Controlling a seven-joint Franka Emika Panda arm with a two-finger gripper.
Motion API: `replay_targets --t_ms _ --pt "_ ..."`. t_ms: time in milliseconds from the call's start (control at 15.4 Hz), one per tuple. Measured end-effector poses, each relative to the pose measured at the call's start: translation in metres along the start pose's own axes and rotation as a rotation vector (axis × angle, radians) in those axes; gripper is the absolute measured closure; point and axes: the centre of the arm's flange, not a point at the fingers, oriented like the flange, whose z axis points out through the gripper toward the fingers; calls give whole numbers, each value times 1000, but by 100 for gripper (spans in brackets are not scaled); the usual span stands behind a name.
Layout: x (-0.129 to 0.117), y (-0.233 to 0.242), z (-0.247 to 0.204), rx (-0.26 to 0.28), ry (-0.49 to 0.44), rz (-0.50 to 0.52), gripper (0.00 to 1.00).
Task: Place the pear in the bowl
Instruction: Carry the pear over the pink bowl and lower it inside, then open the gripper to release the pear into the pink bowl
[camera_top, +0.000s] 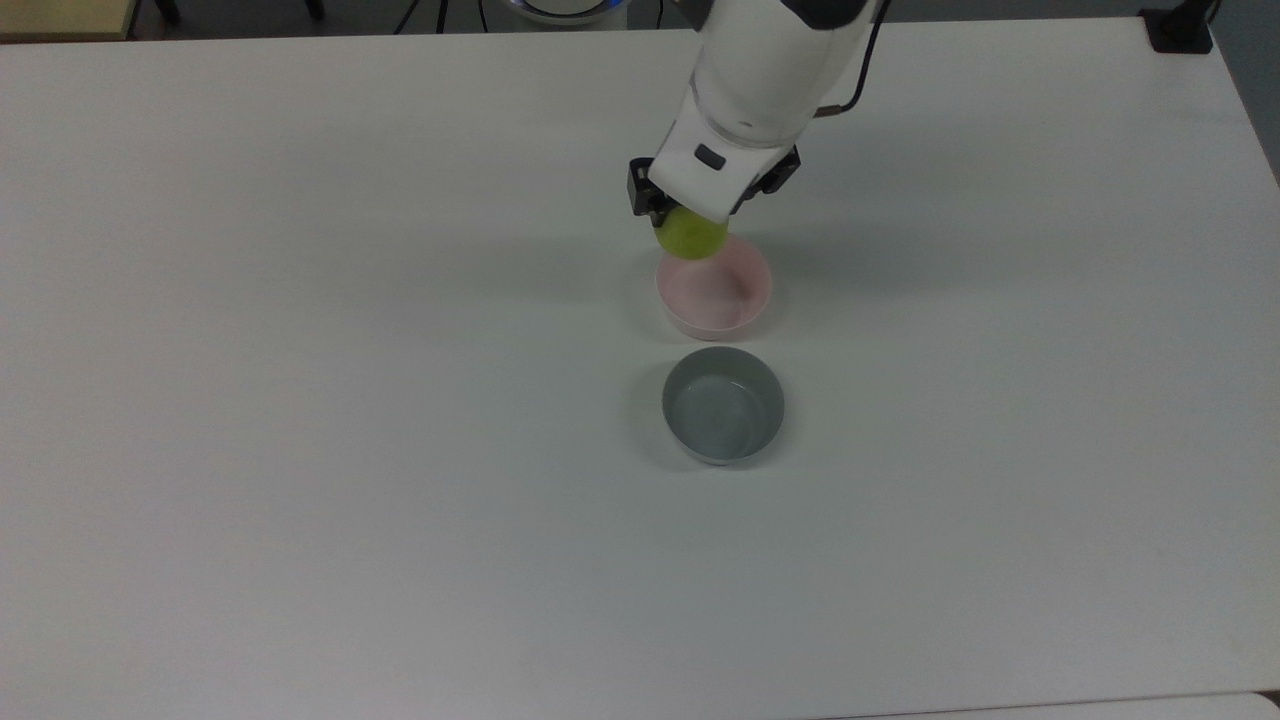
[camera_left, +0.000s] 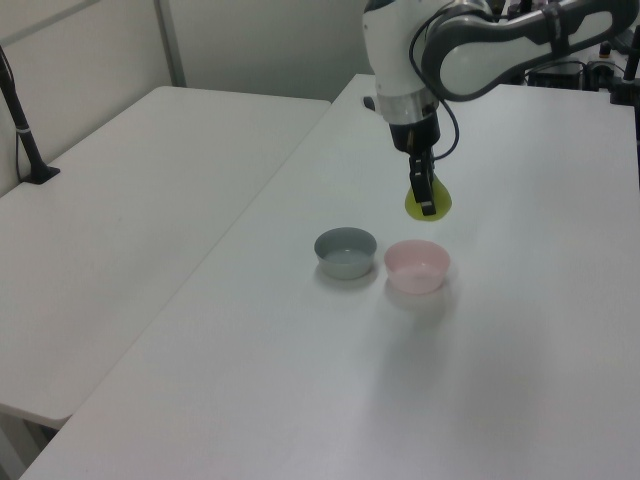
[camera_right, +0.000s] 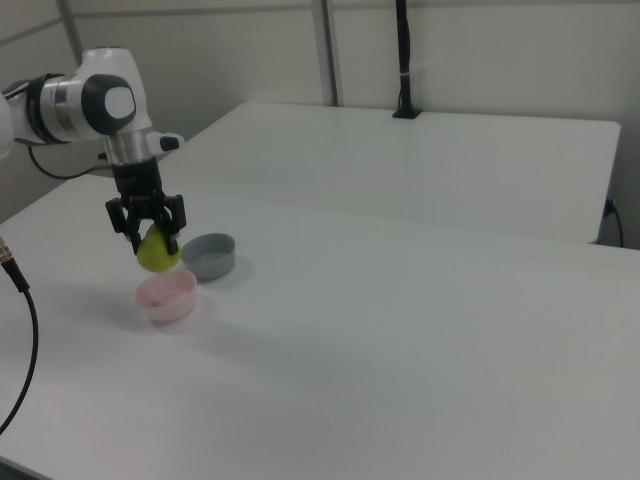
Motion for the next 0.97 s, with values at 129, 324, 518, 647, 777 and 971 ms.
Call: replay_targets --t_ms 129,324,518,647,777,971 --pt "6 -16 18 -9 -29 4 27" --pt "18 -34 43 -19 -45 13 27" --pt "27 -44 63 -25 -53 15 27" --pt "30 -45 72 -27 -59 15 27" --pt "32 -44 78 -29 -67 16 27" --pt "37 -40 88 -30 -70 24 28"
